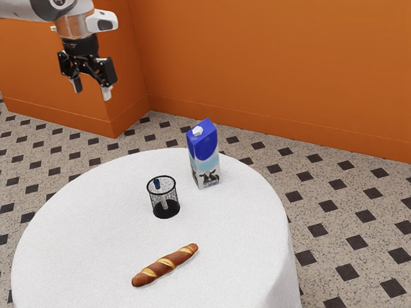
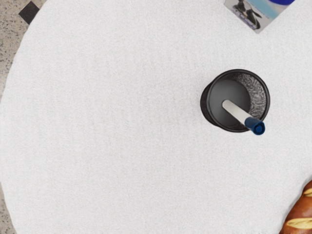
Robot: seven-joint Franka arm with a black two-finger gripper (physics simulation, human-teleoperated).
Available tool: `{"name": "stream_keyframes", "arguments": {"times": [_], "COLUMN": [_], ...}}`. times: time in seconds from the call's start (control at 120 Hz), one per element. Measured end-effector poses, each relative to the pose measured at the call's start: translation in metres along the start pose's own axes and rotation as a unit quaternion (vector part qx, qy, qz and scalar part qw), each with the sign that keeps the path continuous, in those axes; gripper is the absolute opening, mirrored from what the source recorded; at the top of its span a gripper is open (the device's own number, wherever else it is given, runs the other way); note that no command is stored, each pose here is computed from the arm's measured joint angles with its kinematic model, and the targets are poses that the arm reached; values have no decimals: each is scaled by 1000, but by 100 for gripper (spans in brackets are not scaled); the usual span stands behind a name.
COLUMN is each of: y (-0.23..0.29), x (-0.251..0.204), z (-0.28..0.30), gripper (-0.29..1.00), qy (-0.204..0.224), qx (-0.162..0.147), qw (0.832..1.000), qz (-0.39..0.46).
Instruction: Take the marker out of the pen holder and place it to the left of the pen holder.
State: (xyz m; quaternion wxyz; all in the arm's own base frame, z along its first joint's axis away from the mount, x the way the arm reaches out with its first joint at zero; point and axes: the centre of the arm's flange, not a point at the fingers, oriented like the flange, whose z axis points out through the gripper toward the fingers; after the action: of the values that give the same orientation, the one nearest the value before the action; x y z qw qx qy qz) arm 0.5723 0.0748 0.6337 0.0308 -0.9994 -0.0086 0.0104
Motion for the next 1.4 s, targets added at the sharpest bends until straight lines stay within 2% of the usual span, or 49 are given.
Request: {"name": "stream_keyframes", "arguments": {"times": [0.167, 0.242, 0.325, 0.408, 0.55, 0.7, 1.042, 1.217, 1.4], "y": [3, 38, 107, 147, 152, 136, 113, 106, 113], "x": [0, 13, 47, 60, 91, 104, 107, 104, 103], "z": [-7, -19, 35, 81, 189, 269, 304, 303, 301], "gripper": [70, 70, 70, 70, 70, 70, 69, 53, 29], "qy": [6, 17, -39, -89, -163, -205, -200, -203, -205], "qx": [1, -4, -25, -30, -34, -36, -38, -32, -31], "qw": [1000, 999, 996, 991, 983, 977, 979, 978, 977], "qz": [10, 36, 79, 95, 71, 38, -12, -31, -39]}}
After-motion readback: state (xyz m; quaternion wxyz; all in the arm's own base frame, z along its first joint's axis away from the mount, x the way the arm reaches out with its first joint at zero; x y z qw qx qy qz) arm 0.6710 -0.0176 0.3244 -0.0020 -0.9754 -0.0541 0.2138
